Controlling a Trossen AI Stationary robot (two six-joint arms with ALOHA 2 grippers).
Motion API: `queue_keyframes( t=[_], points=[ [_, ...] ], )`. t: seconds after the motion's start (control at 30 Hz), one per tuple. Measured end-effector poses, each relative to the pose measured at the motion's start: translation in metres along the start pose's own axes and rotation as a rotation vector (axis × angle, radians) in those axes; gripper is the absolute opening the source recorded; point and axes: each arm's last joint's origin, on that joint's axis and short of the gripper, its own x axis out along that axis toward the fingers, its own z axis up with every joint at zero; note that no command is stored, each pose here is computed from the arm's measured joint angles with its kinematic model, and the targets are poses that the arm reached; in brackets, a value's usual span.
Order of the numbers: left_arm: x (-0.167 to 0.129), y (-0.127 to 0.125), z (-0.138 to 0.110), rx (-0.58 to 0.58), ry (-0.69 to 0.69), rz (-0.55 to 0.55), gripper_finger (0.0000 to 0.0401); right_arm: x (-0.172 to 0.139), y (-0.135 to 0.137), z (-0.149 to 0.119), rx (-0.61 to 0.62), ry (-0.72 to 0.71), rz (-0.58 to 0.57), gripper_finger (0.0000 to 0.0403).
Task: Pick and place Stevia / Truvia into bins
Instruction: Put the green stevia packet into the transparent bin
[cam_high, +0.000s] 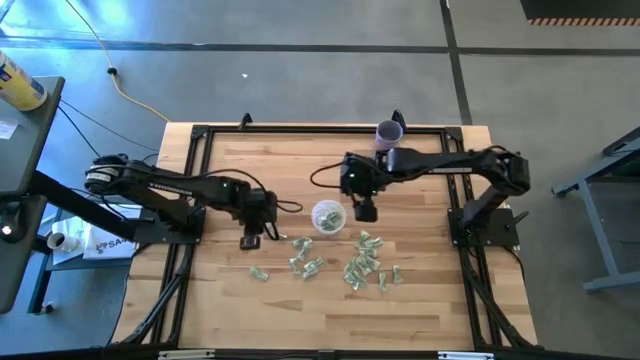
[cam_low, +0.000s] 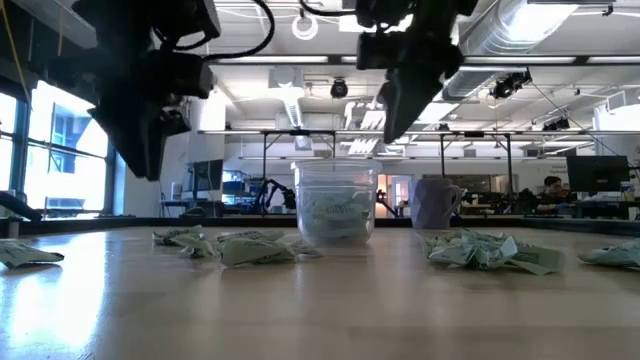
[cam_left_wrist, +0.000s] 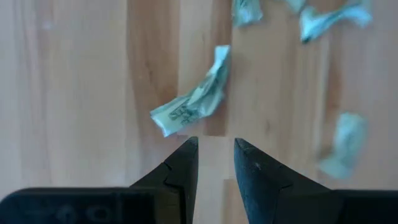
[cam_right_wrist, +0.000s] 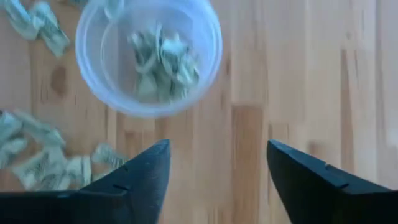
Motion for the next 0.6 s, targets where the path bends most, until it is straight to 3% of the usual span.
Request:
queue_keyframes(
  t=[0.23,0.5,0.6],
  points=[
    [0.026,0.005,0.006,0.042,0.016,0.058,0.0152,-0.012,0.005,-0.029,0.053,0.078,-0.067,0.0315],
    [0.043,0.008,0.008,0.246,0.088,0.111,0.0260,-0.007,0.020,-0.048,0.066,0.164,-0.064,0.0349],
    [0.049,0.008,0.011,0.304,0.079,0.106,0.0281,-0.005,0.025,-0.050,0.048,0.174,-0.074,0.0351]
  ],
)
